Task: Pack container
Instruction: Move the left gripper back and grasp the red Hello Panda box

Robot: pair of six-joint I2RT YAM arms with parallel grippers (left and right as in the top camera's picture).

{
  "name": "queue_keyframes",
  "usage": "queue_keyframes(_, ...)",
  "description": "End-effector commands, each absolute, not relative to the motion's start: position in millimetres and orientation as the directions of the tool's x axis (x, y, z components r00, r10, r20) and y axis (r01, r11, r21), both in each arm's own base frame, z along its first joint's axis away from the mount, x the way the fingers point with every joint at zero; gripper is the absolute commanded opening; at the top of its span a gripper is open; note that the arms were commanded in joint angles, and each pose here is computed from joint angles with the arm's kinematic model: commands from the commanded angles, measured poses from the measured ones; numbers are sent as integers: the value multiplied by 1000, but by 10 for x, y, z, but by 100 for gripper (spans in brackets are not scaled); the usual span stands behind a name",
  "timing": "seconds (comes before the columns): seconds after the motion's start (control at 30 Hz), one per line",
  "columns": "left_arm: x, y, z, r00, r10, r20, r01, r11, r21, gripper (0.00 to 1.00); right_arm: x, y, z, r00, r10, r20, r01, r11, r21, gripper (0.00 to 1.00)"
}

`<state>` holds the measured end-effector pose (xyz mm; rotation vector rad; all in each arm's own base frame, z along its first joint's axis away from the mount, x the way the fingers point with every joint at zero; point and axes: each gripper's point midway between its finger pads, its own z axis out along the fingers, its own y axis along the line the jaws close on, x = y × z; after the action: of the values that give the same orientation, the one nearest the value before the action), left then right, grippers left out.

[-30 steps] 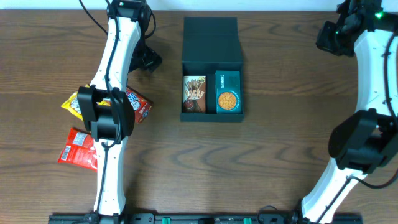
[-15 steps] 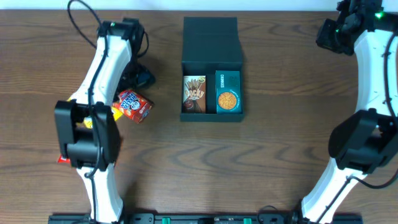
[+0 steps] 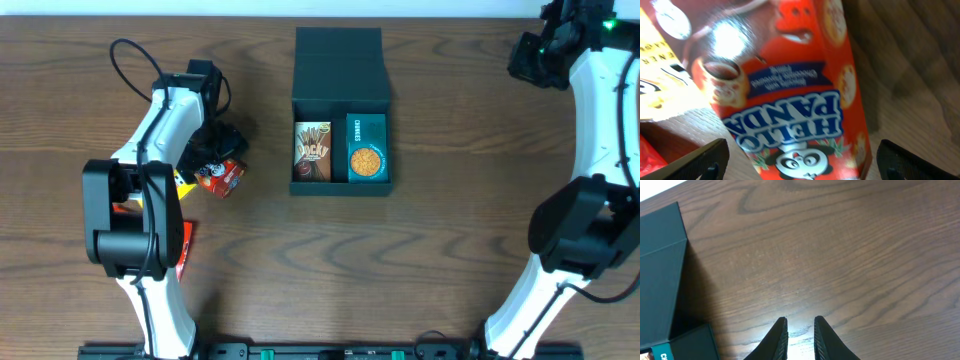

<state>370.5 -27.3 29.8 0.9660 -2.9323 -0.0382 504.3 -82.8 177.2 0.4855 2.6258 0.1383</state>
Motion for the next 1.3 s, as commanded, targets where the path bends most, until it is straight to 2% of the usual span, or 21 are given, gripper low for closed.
queue_keyframes(0.0,3746,-185,351,-809,-588,7,-587,808,44,95,5046,-828,1820,-828,356,-433,306,934,183,18)
queue_keyframes(0.67,3685,22,12,-768,-641,23,-641,768,11,95,5029,-824,1811,-832,356,-426,307,934,183,18)
queue_keyframes(0.8,3720,27,11,-771,-637,23,-637,771,-13,100,5028,-816,1811,-832,357,-424,305,934,187,18)
queue_keyframes(0.83,3719,27,11,-771,-637,24,-637,771,-13,93,5028,-809,1811,-833,357,-423,303,934,190,18)
queue_keyframes(0.87,3723,26,15,-771,-636,23,-637,771,-14,91,5026,-803,1810,-834,357,-422,302,934,192,19)
queue_keyframes(1.1,3911,-34,161,-798,-602,-7,-600,797,-68,79,5029,-785,1810,-835,353,-422,299,935,192,18)
queue_keyframes(1.27,4237,-200,461,-845,-526,-97,-515,849,-120,73,5029,-785,1810,-835,353,-422,298,935,192,18)
